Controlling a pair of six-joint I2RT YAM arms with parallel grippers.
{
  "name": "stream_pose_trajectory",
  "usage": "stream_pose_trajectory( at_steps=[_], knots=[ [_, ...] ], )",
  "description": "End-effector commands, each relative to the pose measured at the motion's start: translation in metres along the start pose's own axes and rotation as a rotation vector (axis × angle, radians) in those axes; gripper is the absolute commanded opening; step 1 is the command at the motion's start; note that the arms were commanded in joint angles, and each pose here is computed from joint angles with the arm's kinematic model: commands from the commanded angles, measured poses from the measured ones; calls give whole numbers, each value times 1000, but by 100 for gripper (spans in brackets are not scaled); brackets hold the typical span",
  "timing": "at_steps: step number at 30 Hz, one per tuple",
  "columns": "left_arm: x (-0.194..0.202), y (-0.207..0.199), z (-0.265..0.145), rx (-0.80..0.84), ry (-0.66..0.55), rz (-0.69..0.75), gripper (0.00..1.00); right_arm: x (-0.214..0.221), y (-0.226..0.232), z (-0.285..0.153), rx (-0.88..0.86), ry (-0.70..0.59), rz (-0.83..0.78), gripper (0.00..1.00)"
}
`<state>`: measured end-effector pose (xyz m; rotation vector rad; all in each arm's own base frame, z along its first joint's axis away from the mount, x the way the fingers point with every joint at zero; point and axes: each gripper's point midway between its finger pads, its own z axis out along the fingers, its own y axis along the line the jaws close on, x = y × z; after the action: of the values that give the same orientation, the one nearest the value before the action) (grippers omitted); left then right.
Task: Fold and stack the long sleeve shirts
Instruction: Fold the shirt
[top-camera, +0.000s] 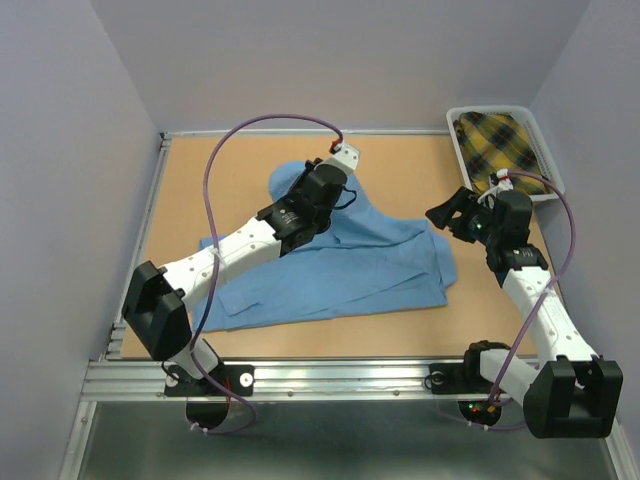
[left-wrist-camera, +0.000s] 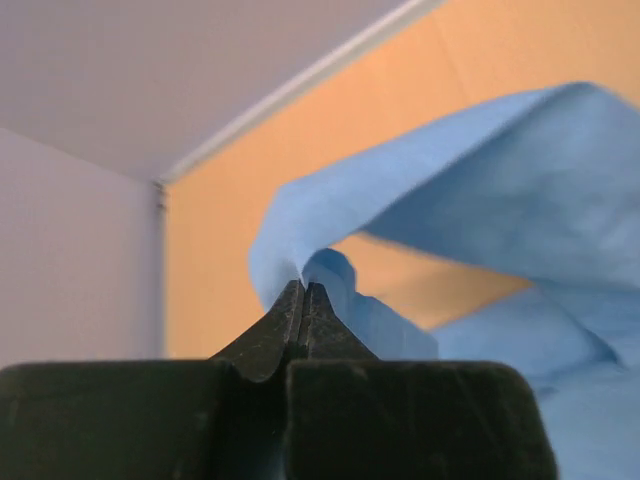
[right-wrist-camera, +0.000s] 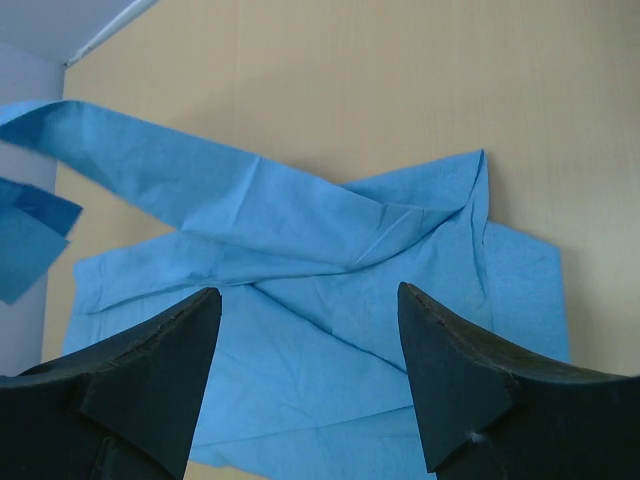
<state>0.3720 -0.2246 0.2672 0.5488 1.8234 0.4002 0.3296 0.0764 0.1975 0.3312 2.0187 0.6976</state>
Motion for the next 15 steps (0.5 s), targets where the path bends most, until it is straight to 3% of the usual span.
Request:
stream_pose_trajectory(
  at_steps=[1, 5, 7, 10, 13, 15],
  knots=[
    [-49, 53, 7, -227, -126, 238, 0, -4, 4, -5, -22, -27, -11, 77],
    [-68, 58, 0, -230, -247, 329, 0, -3, 6, -7, -27, -27, -15, 77],
    [-49, 52, -8, -193, -266, 353, 0, -3, 5, -8, -23, -30, -17, 77],
    [-36, 57, -23, -169, -297, 271, 0, -2, 4, -8, -21, -29, -18, 77],
    [-3, 75, -52, -181, -297, 248, 0, -2, 5, -7, -27, -22, -21, 77],
    [37, 61, -58, -148, -239, 303, 0, -1, 6, -6, -34, -15, -24, 76]
  ],
)
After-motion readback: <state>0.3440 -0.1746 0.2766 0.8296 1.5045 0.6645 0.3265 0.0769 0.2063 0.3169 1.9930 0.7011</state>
